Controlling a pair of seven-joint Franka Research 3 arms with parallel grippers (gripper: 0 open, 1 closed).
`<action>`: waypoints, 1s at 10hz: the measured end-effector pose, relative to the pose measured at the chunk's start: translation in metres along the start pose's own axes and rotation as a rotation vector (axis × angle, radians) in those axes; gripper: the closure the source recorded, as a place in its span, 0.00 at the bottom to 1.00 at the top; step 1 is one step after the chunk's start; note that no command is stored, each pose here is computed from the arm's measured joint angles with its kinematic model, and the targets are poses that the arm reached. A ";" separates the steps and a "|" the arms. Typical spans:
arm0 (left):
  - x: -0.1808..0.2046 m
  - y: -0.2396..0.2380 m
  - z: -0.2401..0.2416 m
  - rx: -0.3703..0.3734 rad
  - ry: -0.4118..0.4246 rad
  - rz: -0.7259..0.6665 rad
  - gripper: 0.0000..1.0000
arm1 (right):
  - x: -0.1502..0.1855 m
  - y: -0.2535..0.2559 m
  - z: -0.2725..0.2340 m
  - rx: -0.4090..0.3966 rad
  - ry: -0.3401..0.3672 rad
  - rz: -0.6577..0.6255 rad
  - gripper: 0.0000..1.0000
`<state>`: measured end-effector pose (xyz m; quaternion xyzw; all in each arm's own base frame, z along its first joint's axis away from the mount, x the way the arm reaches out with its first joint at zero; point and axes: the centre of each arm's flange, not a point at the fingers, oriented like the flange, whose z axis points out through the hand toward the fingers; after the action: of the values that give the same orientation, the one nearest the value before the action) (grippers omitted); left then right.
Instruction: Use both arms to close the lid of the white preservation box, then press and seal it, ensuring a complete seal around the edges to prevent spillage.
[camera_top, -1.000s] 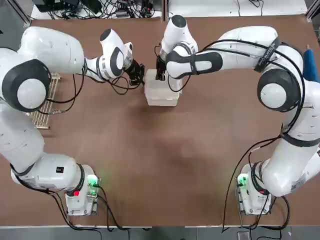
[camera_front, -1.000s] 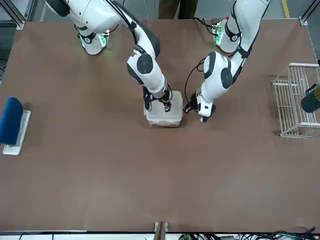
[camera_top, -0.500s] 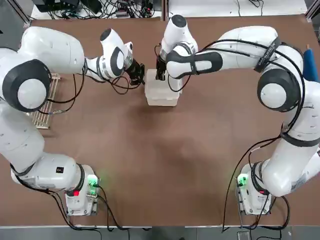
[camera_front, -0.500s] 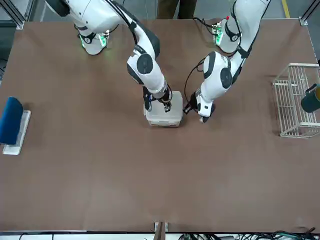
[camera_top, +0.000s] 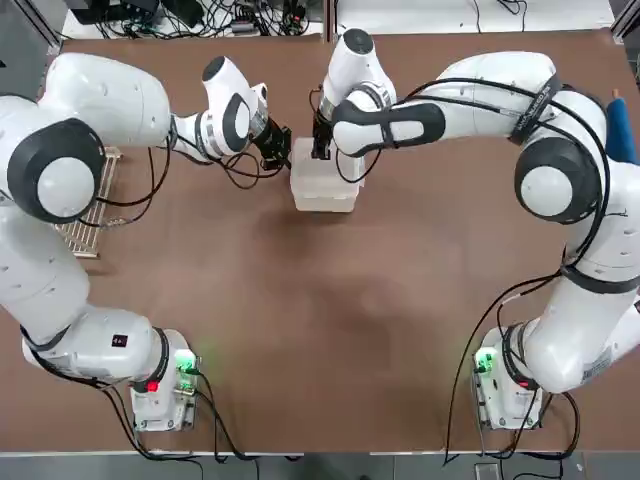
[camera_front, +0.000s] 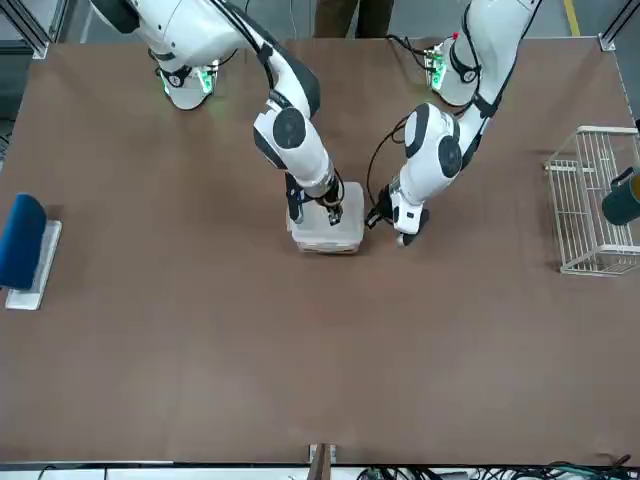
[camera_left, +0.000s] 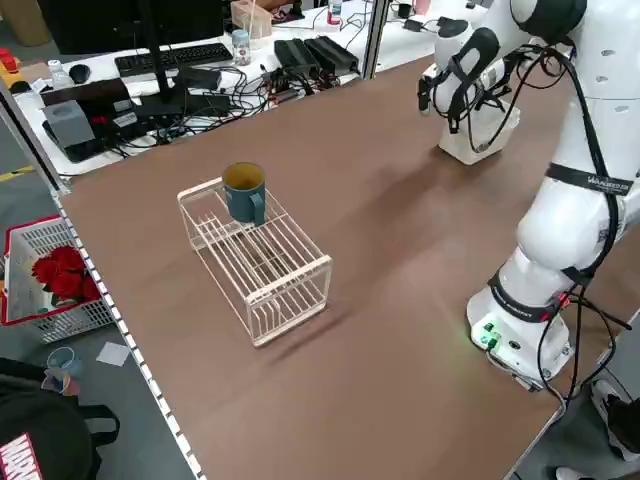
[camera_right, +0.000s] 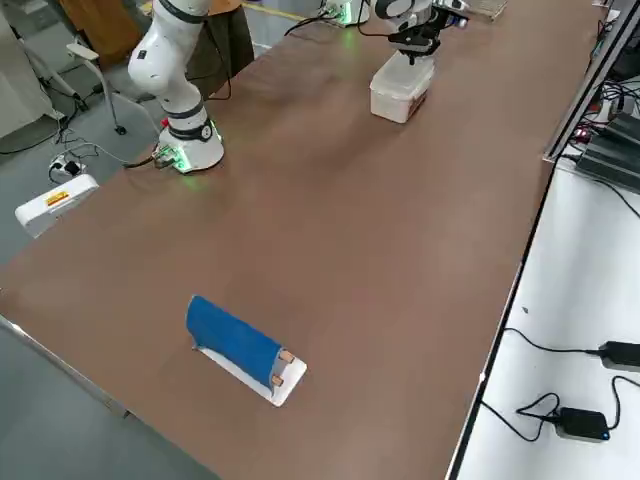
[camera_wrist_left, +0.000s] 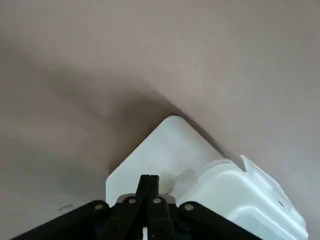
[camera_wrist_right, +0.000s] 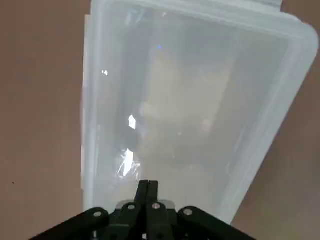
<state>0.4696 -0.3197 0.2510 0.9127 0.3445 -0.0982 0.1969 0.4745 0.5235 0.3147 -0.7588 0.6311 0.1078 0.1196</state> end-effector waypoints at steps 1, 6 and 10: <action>0.000 0.001 0.000 0.004 0.002 0.010 0.99 | 0.000 0.000 0.000 0.000 0.000 0.000 0.99; 0.008 0.011 -0.011 0.104 0.002 0.114 0.99 | 0.002 -0.002 0.000 0.001 0.000 0.004 0.99; 0.031 0.010 -0.039 0.149 0.014 0.107 0.99 | 0.018 -0.014 -0.008 -0.006 0.022 0.024 0.99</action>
<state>0.5012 -0.2909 0.2795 0.9426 0.2882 -0.1066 0.1308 0.4918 0.5070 0.3176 -0.7528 0.6411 0.1025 0.1091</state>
